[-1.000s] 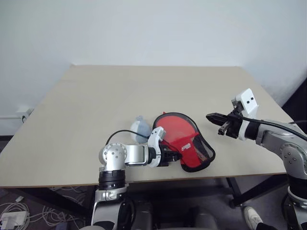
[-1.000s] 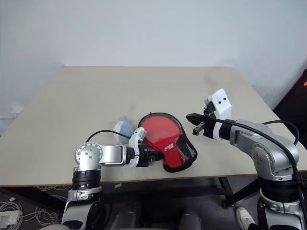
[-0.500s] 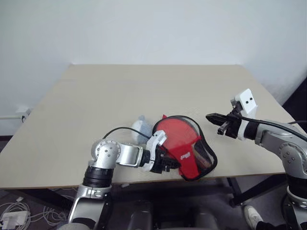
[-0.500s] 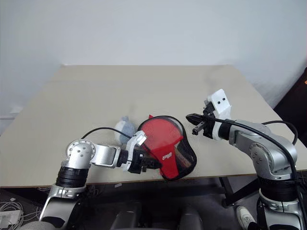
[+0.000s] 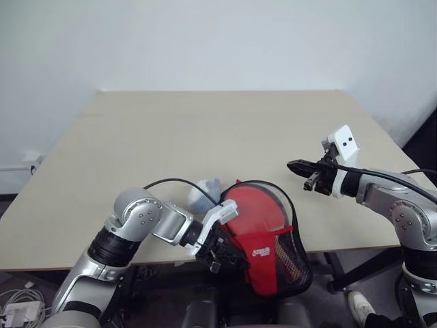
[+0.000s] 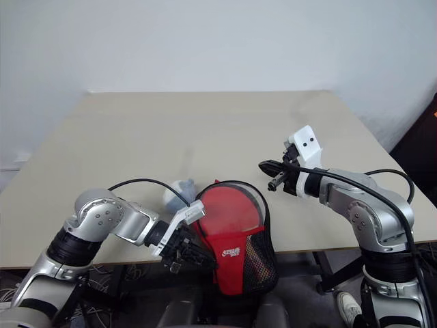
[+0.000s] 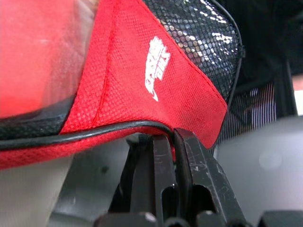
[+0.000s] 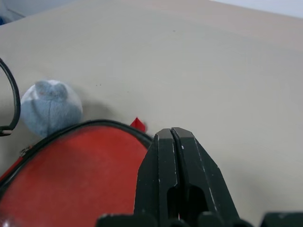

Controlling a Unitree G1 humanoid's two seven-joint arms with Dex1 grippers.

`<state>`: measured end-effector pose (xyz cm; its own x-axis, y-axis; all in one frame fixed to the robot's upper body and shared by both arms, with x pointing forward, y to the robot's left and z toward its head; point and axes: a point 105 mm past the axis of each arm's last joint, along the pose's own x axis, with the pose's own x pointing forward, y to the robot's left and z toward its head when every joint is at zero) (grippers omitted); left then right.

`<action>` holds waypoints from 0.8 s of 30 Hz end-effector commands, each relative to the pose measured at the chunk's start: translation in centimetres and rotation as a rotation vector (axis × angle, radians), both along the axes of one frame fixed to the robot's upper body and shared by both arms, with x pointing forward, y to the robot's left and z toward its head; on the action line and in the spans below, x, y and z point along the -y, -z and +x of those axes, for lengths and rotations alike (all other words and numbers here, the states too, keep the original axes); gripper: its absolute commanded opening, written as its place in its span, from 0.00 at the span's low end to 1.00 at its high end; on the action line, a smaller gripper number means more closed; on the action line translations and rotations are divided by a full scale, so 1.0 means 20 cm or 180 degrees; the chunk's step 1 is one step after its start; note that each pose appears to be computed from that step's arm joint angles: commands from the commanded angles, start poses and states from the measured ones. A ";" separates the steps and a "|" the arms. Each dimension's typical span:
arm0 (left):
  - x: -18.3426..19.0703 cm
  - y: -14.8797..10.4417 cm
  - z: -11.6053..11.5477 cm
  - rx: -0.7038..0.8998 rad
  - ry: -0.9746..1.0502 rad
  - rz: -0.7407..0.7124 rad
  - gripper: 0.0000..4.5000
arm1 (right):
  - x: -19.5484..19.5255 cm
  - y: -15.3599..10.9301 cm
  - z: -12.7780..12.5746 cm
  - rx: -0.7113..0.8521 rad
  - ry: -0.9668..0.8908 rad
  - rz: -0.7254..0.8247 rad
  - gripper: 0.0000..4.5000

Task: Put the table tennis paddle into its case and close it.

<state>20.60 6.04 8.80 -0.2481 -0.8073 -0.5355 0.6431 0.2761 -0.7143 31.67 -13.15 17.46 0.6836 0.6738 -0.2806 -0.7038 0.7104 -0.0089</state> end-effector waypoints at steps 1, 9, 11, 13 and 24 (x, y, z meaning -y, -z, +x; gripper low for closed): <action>0.01 -0.03 0.03 0.0241 0.0104 -0.0052 0.00 | -0.01 -0.07 0.02 0.0180 -0.0015 0.0020 0.00; 0.01 -0.01 0.13 0.0492 -0.0213 -0.0083 0.14 | -0.02 -0.06 0.02 0.0163 -0.0041 0.0017 0.00; 0.02 -0.03 0.13 0.0470 -0.0231 -0.0137 0.29 | -0.02 -0.05 0.02 0.0158 -0.0056 0.0015 0.00; 0.02 -0.05 0.12 0.0452 -0.0238 -0.0184 0.44 | -0.02 -0.05 0.02 0.0156 -0.0069 0.0013 0.00; -0.22 -0.23 -0.03 0.0620 -0.0070 -0.0196 0.99 | -0.05 -0.05 0.03 0.0151 -0.0171 0.0008 0.00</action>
<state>20.62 10.53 11.87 -0.1074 -0.8164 -0.5674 0.7298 0.3228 -0.6026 32.01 -12.33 16.96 0.6505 0.7006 -0.2933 -0.7334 0.6798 -0.0030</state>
